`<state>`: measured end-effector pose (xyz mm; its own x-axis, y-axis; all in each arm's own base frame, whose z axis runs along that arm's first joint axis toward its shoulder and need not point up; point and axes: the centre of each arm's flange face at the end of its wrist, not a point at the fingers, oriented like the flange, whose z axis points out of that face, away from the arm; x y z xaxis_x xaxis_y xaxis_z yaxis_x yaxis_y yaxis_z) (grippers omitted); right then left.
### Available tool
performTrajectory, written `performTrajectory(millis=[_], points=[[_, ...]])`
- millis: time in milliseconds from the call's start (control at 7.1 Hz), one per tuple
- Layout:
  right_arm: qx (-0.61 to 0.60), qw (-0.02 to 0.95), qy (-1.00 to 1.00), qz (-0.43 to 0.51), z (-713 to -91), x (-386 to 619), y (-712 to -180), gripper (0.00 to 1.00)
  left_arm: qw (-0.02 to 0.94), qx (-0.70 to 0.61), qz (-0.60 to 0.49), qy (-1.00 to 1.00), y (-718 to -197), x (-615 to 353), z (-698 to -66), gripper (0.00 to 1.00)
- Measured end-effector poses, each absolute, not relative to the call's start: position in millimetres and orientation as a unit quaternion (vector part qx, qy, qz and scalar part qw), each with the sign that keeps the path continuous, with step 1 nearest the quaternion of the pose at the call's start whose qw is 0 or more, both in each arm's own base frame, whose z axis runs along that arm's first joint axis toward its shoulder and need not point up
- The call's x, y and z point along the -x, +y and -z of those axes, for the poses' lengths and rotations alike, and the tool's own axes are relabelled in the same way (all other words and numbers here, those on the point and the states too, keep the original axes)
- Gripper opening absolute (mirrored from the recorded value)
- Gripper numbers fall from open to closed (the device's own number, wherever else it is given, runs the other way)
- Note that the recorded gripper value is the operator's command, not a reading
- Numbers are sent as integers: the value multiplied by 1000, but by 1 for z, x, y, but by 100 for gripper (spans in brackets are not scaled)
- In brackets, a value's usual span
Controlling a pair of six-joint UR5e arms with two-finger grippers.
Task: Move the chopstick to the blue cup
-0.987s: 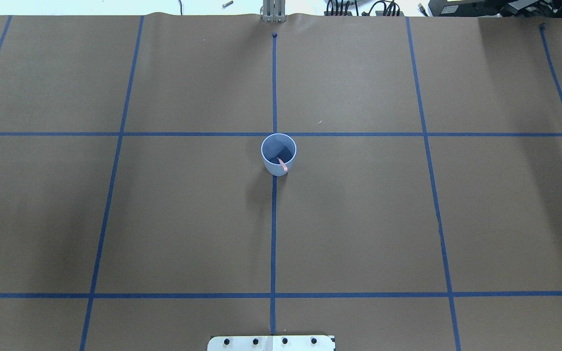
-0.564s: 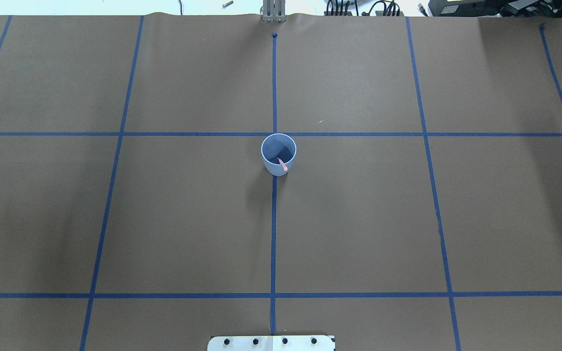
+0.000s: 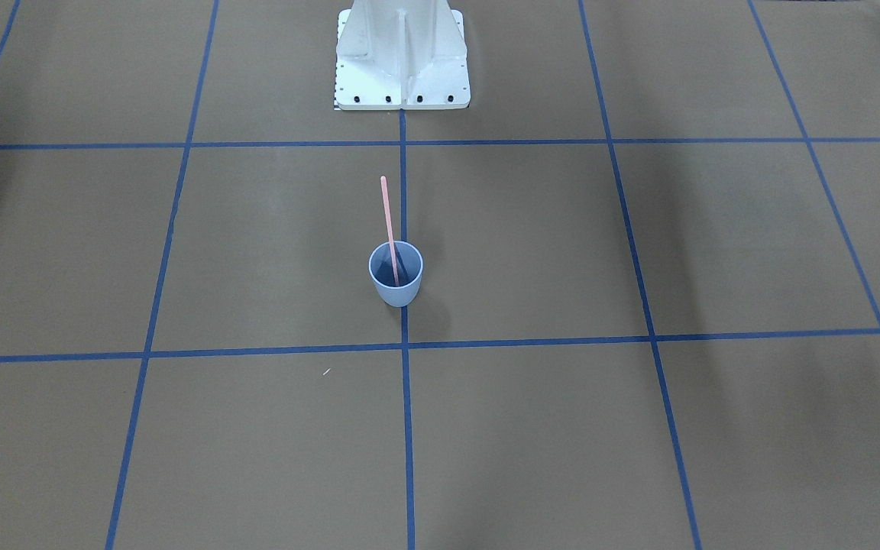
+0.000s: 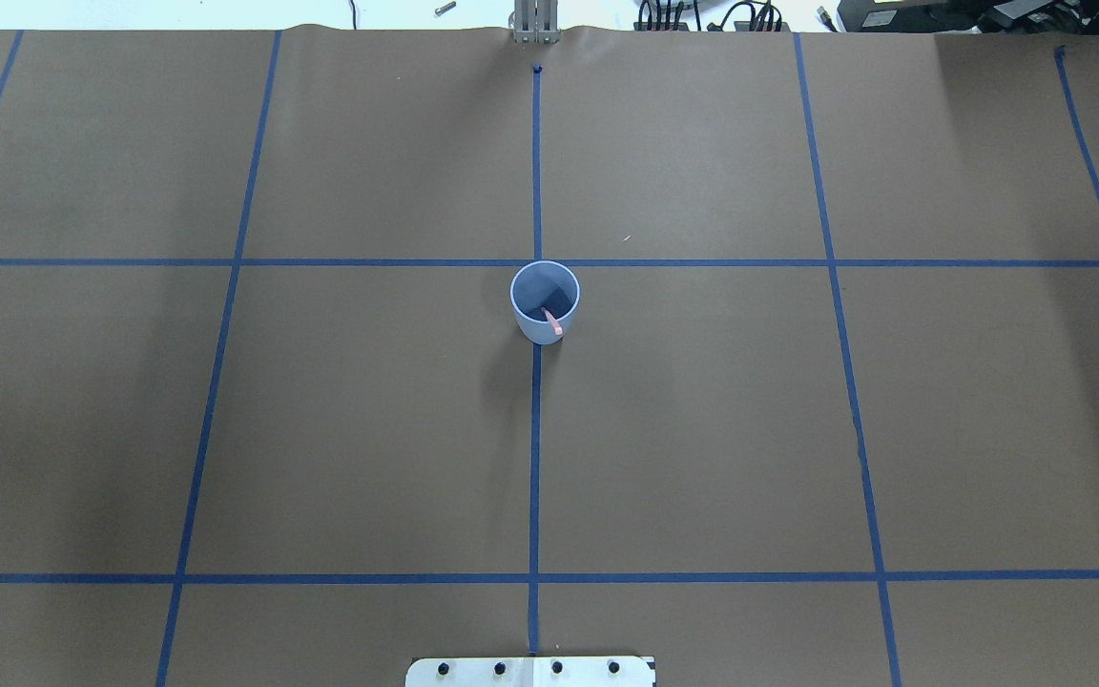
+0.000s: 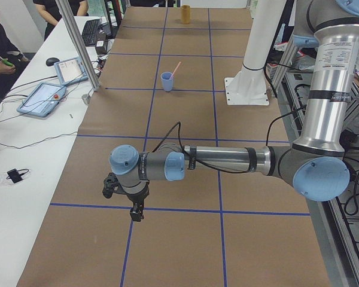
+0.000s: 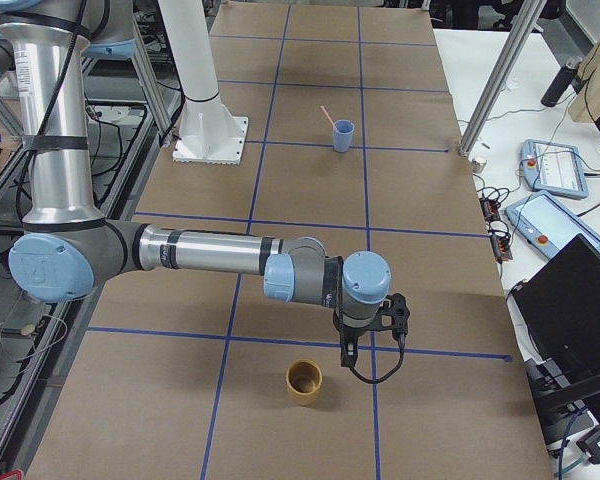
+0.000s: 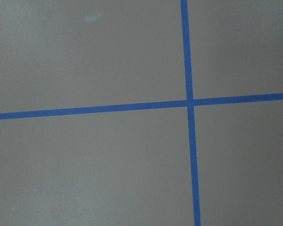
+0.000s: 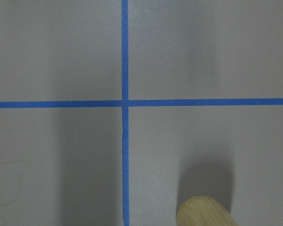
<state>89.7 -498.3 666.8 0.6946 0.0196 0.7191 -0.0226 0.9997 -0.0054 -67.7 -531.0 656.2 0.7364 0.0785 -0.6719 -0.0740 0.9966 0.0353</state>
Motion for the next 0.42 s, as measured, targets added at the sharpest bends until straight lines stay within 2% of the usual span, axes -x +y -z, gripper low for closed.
performTrajectory(millis=[423], points=[[-4, 921, -390, -11, -666, -90, -499, 100, 932, -4, -42, 361, -531, 68, -656, 98]])
